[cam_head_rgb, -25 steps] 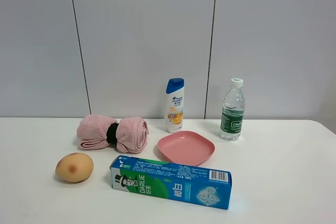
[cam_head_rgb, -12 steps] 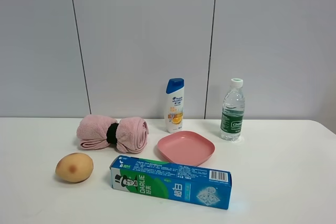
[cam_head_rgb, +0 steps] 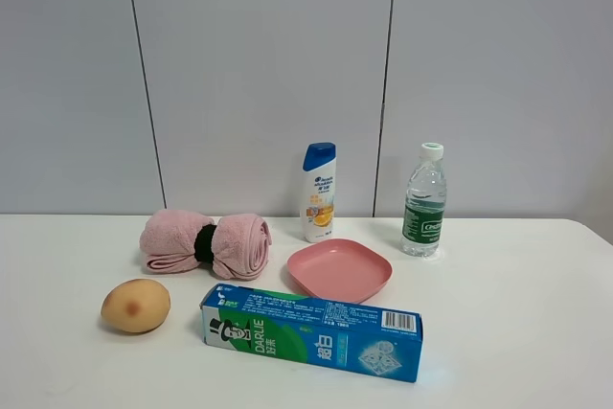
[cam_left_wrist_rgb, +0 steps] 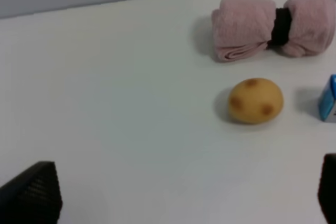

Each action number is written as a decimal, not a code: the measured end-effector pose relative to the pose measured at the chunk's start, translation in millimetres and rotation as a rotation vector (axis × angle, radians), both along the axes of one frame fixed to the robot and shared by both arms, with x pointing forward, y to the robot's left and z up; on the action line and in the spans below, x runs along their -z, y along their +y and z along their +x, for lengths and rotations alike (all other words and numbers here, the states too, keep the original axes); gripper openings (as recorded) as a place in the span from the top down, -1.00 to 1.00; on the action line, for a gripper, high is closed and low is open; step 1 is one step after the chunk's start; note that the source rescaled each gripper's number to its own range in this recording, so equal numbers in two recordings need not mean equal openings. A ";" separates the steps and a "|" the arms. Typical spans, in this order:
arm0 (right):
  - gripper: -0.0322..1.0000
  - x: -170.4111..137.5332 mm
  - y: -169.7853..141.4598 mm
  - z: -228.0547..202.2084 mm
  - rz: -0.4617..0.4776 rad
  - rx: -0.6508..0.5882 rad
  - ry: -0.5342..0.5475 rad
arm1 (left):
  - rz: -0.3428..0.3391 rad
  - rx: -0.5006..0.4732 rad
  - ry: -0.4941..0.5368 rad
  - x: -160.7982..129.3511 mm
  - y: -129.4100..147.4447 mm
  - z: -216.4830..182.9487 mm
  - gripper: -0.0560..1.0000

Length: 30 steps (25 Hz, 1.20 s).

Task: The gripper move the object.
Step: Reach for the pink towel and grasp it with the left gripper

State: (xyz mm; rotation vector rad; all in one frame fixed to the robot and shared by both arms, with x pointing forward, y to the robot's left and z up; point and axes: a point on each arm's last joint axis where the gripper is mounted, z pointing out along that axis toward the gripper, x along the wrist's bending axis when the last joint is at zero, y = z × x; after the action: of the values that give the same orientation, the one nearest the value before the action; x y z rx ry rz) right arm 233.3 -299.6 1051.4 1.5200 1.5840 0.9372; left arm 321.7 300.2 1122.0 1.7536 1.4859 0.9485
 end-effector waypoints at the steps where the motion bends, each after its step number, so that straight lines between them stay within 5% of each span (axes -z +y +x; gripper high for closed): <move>1: -1.00 0.0 0.0 0.0 0.000 0.000 0.000 | 0.023 0.019 0.009 -1.4 0.8 8.3 -1.00; 15: -1.00 0.0 0.0 0.0 0.000 0.000 0.000 | 0.370 0.377 -0.046 7.8 -10.3 88.2 -0.96; 19: -1.00 0.0 0.0 0.0 0.000 0.000 0.000 | 0.466 0.524 -0.097 11.7 -30.6 101.0 -0.96; 23: -1.00 0.0 0.0 0.0 0.000 0.000 0.000 | 0.489 0.641 -0.141 17.8 -56.4 111.7 -0.96; 27: -1.00 0.0 0.0 0.0 0.000 0.000 0.000 | 0.510 0.785 -0.122 31.6 -86.2 117.4 -0.96; 30: -1.00 0.0 0.0 0.0 0.000 0.000 0.000 | 0.590 0.883 -0.093 46.1 -103.6 123.7 -0.96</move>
State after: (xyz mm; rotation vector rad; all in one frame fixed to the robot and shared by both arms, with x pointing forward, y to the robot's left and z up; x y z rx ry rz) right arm 233.3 -299.6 1051.4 1.5200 1.5840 0.9372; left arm 445.4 196.7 1075.9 2.3968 0.2438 0.9840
